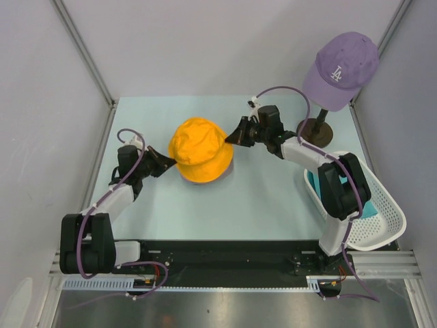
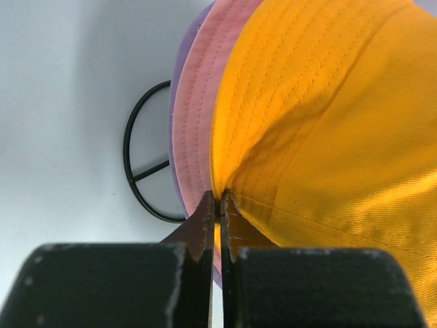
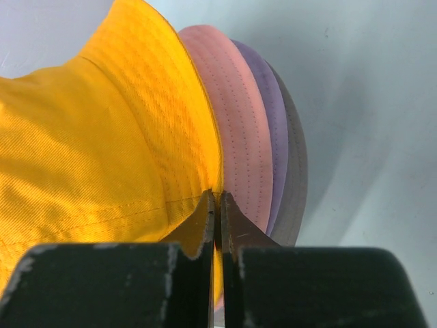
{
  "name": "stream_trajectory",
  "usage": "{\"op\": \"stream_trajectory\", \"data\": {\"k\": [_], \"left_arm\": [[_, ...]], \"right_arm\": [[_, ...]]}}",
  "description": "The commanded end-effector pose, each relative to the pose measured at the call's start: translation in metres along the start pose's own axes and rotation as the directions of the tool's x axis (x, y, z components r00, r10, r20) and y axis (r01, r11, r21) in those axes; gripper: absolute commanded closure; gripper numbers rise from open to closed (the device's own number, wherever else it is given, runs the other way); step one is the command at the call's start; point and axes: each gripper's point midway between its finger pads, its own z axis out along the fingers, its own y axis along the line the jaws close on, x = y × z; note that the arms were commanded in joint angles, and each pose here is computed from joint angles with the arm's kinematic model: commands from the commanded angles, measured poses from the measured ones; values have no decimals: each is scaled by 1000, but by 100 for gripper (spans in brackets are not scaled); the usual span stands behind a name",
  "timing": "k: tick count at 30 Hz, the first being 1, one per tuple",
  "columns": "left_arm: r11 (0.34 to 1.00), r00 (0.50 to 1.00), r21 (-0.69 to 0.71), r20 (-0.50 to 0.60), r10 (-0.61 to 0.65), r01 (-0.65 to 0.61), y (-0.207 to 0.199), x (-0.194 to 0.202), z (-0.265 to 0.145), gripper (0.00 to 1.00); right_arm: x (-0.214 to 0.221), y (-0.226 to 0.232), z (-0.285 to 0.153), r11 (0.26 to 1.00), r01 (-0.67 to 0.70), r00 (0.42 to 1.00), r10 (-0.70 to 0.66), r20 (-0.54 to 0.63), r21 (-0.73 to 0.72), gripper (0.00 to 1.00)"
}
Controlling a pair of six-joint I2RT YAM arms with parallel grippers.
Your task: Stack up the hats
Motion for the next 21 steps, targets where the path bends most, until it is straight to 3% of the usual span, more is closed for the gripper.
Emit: {"op": "stream_trajectory", "data": {"k": [1,7,13,16,17,20,21], "left_arm": [[986,1000,-168,-23,0,-4,36,1,1,100],[997,997,-45,42,70,-68,-15,-53,19,100],[992,994,64,-9,107,-107,-53,-66,58,98],[995,995,37,15,97,-98,-55,-84,61,75],[994,994,26,26,106,-107,-54,-89,58,61],[995,992,-19,75,100,-99,-44,-114,40,33],[995,992,-36,78,97,-95,-42,-116,32,30]], "right_arm": [[35,-54,-5,976,13,995,8,-98,216,100],[56,-26,-11,983,67,987,-41,-154,171,100],[80,20,-13,992,111,977,-98,-191,61,100],[85,34,-19,992,125,973,-117,-198,27,88],[86,35,-22,991,131,972,-122,-202,34,73],[78,37,-39,988,142,975,-130,-179,53,53],[73,34,-45,988,141,977,-127,-169,68,50]]}}
